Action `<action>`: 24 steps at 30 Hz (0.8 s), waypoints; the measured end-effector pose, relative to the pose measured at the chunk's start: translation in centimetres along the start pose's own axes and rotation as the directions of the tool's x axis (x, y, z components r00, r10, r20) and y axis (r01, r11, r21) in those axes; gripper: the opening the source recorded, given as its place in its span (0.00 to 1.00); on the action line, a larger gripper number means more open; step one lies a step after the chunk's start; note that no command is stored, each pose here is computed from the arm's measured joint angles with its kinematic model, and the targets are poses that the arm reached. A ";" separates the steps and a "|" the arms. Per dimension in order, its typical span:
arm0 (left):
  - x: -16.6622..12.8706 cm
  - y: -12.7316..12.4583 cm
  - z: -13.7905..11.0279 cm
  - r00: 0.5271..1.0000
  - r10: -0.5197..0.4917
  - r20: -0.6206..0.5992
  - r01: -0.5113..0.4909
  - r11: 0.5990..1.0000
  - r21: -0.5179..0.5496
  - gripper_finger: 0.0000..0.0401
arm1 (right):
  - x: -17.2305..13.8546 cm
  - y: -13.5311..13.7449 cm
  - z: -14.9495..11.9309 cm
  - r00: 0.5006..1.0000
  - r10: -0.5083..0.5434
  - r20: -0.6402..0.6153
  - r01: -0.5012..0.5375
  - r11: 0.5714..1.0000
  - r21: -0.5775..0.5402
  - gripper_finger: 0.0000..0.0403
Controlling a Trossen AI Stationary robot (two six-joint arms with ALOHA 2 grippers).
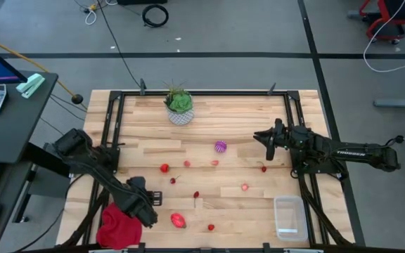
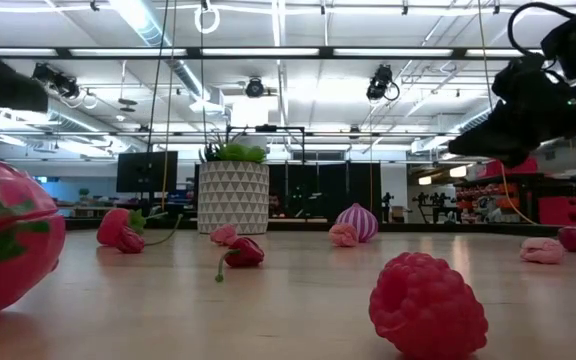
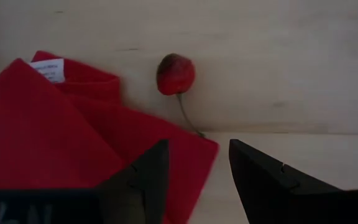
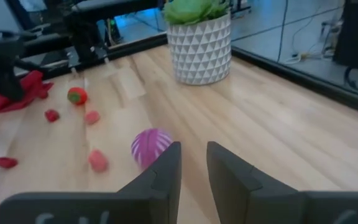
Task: Pick and placing Produce into tupperware
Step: Put the red cherry into the transparent container
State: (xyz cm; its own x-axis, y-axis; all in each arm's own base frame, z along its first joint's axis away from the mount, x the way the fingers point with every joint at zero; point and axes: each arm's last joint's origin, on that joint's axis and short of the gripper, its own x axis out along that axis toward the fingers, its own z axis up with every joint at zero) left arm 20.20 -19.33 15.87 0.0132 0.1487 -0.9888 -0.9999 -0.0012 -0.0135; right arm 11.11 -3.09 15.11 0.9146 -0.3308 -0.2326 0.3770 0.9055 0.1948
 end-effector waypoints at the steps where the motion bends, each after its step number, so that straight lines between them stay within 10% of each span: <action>1: 0.2 0.0 -0.1 1.000 0.007 0.005 -0.007 1.000 0.001 0.43 | 0.0 0.0 0.1 1.000 -0.001 0.006 0.001 1.000 0.000 0.21; 24: 2.4 -0.1 -0.2 0.989 0.085 0.118 -0.087 0.996 0.014 0.23 | 0.0 0.0 0.2 1.000 -0.002 0.017 0.002 1.000 0.020 0.21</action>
State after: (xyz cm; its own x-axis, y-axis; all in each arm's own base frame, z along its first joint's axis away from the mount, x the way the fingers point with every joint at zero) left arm 20.36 -19.13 13.47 -0.0723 0.2640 -0.9618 -0.9972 -0.0002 0.0749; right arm 11.14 -3.11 15.26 0.9162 -0.3369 -0.2170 0.3812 0.8996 0.2132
